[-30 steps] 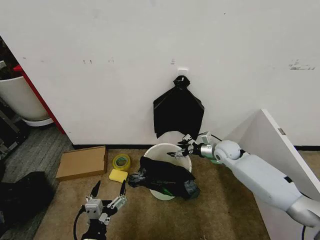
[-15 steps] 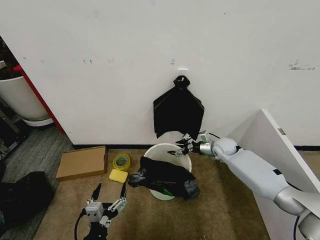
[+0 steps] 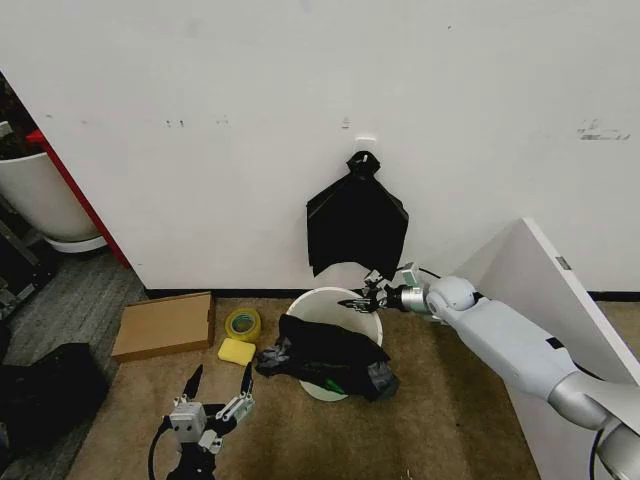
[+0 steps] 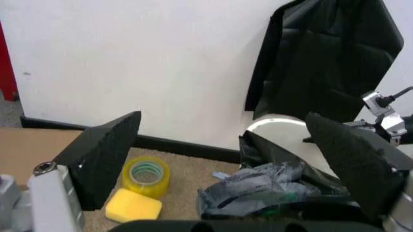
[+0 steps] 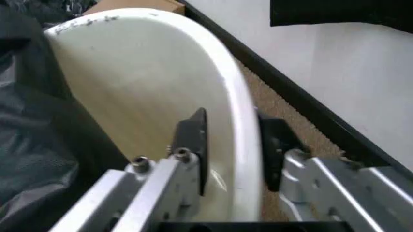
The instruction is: Place the garbage bag over the trash bin.
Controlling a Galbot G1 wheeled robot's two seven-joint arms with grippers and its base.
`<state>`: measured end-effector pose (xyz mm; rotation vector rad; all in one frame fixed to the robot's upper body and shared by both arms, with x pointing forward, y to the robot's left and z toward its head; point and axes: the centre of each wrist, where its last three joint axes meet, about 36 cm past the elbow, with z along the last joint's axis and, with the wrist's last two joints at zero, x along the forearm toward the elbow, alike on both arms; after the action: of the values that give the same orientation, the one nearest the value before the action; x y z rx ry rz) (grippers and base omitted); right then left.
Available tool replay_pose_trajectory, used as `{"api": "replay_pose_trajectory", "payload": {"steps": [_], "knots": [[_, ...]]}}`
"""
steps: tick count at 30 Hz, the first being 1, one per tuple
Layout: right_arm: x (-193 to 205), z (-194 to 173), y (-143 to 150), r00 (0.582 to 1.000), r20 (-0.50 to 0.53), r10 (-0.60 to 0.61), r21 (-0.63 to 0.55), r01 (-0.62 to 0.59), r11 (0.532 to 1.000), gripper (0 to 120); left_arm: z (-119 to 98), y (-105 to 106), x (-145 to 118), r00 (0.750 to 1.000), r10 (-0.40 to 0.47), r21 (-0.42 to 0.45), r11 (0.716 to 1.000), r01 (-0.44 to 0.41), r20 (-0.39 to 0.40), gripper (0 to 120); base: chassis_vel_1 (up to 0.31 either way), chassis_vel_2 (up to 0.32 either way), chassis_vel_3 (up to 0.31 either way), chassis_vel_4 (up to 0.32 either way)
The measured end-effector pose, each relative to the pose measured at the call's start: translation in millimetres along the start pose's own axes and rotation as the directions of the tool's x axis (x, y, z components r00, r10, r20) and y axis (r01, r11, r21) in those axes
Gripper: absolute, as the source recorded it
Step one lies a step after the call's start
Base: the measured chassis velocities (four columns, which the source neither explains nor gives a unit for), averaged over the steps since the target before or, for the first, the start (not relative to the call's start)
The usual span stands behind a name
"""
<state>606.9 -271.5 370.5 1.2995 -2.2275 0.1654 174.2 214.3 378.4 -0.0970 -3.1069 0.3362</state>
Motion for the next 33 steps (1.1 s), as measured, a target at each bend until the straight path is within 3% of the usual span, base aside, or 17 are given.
{"api": "replay_pose_trajectory", "payload": {"steps": [5, 15, 18, 26, 33], "knots": [[5, 2, 0, 1.0, 0.014, 0.01, -0.02, -0.009, 1.0, 3, 0, 1, -3, 1.0, -0.01, 0.002, 1.0, 0.01, 0.005, 100, 0.0, 0.0, 0.0, 0.0], [5, 6, 15, 0.998, 0.04, 0.055, -0.058, -0.052, 0.997, 3, 1, -2, -7, 1.0, -0.005, 0.011, 1.0, 0.005, 0.007, 100, 0.0, 0.0, 0.0, 0.0], [4, 6, 37, 0.993, 0.056, 0.101, -0.121, -0.094, 0.988, 3, 3, -2, -7, 1.0, -0.007, 0.015, 1.0, 0.007, 0.002, 100, 0.0, 0.0, 0.0, 0.0], [18, 8, 51, 0.986, 0.09, 0.143, -0.183, -0.125, 0.975, 3, 3, -3, -10, 1.0, -0.007, 0.02, 1.0, 0.007, 0.001, 100, 0.0, 0.0, 0.0, 0.0], [39, 12, 78, 0.958, 0.126, 0.259, -0.329, -0.206, 0.922, 2, 5, -3, -16, 1.0, 0.001, 0.032, 0.999, 0.0, -0.011, 100, 0.0, 0.0, 0.0, 0.0]]}}
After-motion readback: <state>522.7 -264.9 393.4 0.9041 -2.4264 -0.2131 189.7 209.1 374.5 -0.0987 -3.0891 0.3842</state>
